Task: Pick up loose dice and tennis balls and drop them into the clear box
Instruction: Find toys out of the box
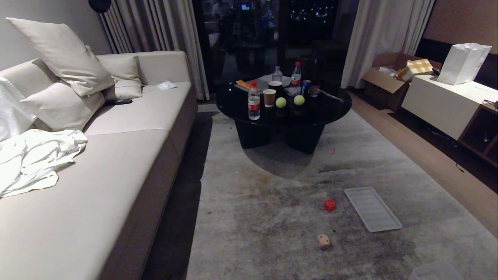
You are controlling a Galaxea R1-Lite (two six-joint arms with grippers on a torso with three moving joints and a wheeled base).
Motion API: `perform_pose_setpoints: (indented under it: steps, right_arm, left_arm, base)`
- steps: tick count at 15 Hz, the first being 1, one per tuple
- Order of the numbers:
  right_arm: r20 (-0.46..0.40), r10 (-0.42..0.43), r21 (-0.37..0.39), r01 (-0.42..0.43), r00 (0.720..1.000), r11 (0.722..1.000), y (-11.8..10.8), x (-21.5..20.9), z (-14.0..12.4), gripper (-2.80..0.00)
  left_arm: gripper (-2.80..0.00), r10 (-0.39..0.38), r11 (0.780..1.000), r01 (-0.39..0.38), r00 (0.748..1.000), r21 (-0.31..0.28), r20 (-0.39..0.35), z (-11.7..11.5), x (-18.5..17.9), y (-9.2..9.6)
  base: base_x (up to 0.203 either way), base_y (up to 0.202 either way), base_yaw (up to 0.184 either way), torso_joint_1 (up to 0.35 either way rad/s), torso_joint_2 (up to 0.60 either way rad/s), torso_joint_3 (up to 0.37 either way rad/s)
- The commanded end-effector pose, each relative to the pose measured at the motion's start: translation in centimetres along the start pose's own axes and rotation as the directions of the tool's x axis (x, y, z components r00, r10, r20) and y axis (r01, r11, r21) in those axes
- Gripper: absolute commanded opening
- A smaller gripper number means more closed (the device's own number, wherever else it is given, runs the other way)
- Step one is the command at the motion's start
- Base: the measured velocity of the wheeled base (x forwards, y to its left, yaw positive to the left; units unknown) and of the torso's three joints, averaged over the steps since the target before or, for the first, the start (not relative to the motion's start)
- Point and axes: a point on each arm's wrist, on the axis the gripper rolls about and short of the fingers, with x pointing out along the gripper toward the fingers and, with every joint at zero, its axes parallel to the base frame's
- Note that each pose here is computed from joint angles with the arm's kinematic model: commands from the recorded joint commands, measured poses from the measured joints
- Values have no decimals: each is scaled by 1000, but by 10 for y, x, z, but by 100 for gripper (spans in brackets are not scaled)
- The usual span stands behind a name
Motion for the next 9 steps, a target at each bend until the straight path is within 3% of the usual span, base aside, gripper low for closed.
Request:
perform_pose_setpoints:
  steps: [1,9]
  right_arm:
    - [-3,0,0,0,1000,1000,0,0,0,-280]
    - [-4,-1,0,1,1000,1000,0,0,-1,-280]
  left_arm:
    - [-280,1,1000,-1,1000,0,-3,0,0,0]
    - [-280,1,1000,-1,1000,0,-3,0,0,0]
  base:
    - [0,0,0,0,0,0]
    - [0,0,0,0,0,0]
